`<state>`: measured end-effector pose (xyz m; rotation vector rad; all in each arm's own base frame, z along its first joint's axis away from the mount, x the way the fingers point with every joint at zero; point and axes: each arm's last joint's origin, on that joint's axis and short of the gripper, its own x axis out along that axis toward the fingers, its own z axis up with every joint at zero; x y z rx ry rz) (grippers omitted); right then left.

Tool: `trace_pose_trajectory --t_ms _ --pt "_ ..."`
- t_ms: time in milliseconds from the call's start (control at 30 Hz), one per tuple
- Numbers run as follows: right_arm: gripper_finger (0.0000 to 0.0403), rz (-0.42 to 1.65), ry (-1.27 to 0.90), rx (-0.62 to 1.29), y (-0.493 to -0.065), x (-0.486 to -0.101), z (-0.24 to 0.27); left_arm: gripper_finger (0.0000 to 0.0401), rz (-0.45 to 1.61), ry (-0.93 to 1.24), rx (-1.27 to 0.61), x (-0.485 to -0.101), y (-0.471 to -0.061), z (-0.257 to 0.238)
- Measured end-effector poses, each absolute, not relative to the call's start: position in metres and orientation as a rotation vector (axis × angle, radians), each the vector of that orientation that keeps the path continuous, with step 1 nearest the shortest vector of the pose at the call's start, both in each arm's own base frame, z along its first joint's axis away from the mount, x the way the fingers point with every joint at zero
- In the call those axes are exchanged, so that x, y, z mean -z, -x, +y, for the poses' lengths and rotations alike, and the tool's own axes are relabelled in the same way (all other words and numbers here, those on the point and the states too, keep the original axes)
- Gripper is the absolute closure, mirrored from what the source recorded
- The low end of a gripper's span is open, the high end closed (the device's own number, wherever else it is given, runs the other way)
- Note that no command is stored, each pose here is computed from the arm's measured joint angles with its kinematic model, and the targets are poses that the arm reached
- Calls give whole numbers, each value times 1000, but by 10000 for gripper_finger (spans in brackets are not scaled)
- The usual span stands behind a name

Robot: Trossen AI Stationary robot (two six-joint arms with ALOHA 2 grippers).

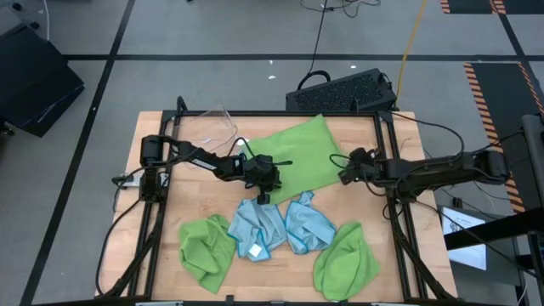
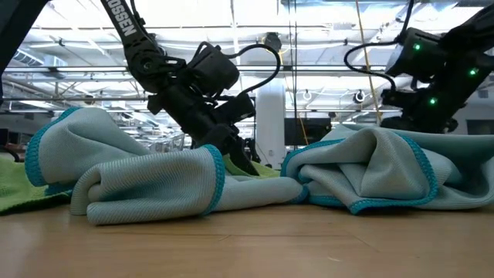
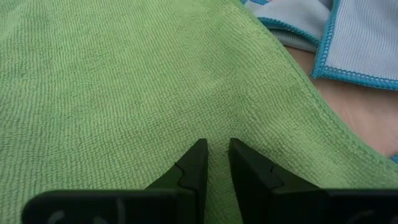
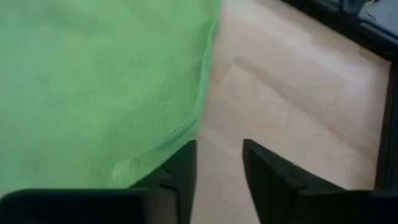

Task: Fold microfiber towels
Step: Fold the top right green microfiber cloth

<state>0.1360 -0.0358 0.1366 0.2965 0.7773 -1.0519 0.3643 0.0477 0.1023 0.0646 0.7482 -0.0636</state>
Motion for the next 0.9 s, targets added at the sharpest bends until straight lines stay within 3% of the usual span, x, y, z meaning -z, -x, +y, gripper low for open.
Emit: trace_pose_trajectory --t_ms 167,333,700,900 --pt "214 615 -444 876 -153 -149 -34 329 732 -68 63 -103 -365 48" --pt "201 582 -516 658 -169 -151 -30 329 725 -69 63 -103 -366 48" --pt "269 899 -551 774 -154 -122 -28 329 721 -69 63 -103 -366 48" --pt "300 945 -508 840 -146 -121 -28 329 719 -70 64 -103 -366 48"
